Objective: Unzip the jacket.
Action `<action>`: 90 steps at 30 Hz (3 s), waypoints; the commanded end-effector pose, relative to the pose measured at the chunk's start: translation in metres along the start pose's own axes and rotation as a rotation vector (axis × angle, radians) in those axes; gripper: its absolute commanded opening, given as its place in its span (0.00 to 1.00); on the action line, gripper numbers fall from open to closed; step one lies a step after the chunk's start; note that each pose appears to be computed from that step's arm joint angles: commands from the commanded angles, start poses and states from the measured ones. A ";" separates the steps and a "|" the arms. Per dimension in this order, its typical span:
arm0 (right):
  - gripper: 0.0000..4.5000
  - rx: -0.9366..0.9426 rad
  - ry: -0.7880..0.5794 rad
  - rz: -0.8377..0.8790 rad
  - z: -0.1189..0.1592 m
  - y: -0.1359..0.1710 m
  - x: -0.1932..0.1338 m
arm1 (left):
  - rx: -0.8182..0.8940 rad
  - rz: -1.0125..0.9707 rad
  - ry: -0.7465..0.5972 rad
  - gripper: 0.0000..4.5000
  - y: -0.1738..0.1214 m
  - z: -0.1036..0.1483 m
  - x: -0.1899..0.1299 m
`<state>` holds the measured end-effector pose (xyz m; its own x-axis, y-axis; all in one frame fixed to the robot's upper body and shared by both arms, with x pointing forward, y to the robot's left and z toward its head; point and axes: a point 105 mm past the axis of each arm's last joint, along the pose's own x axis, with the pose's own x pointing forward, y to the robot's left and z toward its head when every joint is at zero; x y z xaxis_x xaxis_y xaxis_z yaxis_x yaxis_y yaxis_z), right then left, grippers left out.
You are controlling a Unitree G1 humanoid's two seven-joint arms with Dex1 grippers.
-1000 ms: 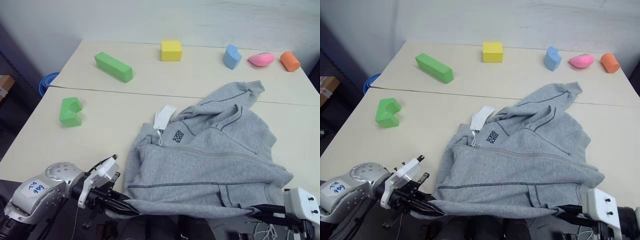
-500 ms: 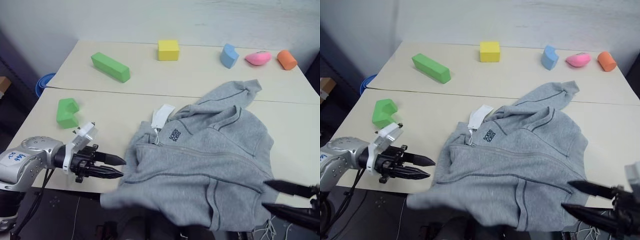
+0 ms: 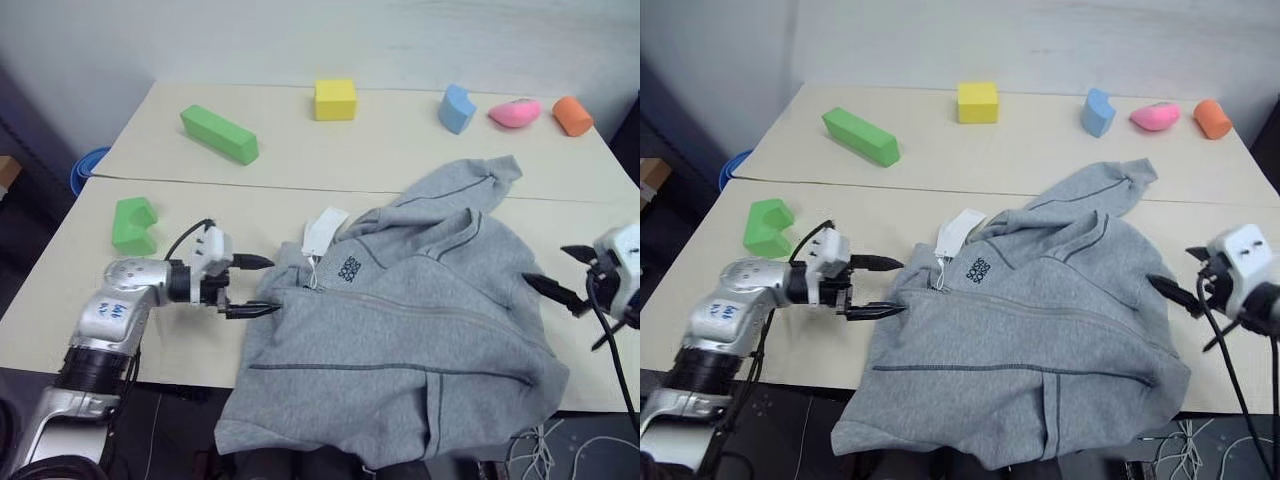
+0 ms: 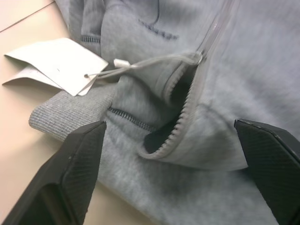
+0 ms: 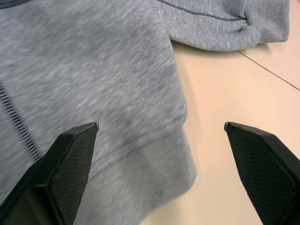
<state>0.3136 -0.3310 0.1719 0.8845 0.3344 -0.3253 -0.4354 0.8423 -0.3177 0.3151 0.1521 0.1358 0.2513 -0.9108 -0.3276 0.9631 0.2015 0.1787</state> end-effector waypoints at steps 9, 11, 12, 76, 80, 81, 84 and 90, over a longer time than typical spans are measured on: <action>0.65 -0.048 0.049 0.121 -0.001 0.007 0.052 | 0.080 0.097 0.079 0.73 0.017 -0.035 0.040; 0.48 -0.124 0.045 0.074 0.003 0.000 0.055 | 0.086 0.087 0.098 0.59 0.013 -0.042 0.041; 0.42 -0.192 0.032 0.022 0.009 -0.007 0.057 | 0.080 0.089 0.122 0.53 0.010 -0.049 0.038; 1.00 -0.069 -0.615 0.347 0.075 0.157 -0.045 | -0.977 0.104 -0.206 0.87 0.080 0.033 0.081; 1.00 -0.068 -0.612 0.341 0.074 0.160 -0.046 | -1.002 0.085 -0.235 0.60 0.078 0.032 0.085; 1.00 -0.068 -0.611 0.340 0.074 0.161 -0.046 | -1.004 0.087 -0.240 0.55 0.078 0.032 0.085; 1.00 -0.068 -0.608 0.331 0.073 0.161 -0.046 | -1.017 0.106 -0.316 0.35 0.084 0.036 0.084; 1.00 -0.080 -0.592 0.313 0.068 0.164 -0.048 | -0.901 0.067 -0.602 0.00 0.092 0.069 0.066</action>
<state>0.2169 -0.1818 0.1848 0.6506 0.7547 0.0849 -0.7039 0.6412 -0.3057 0.4151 0.0826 0.1656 0.4738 -0.8790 0.0535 0.6461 0.3057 -0.6994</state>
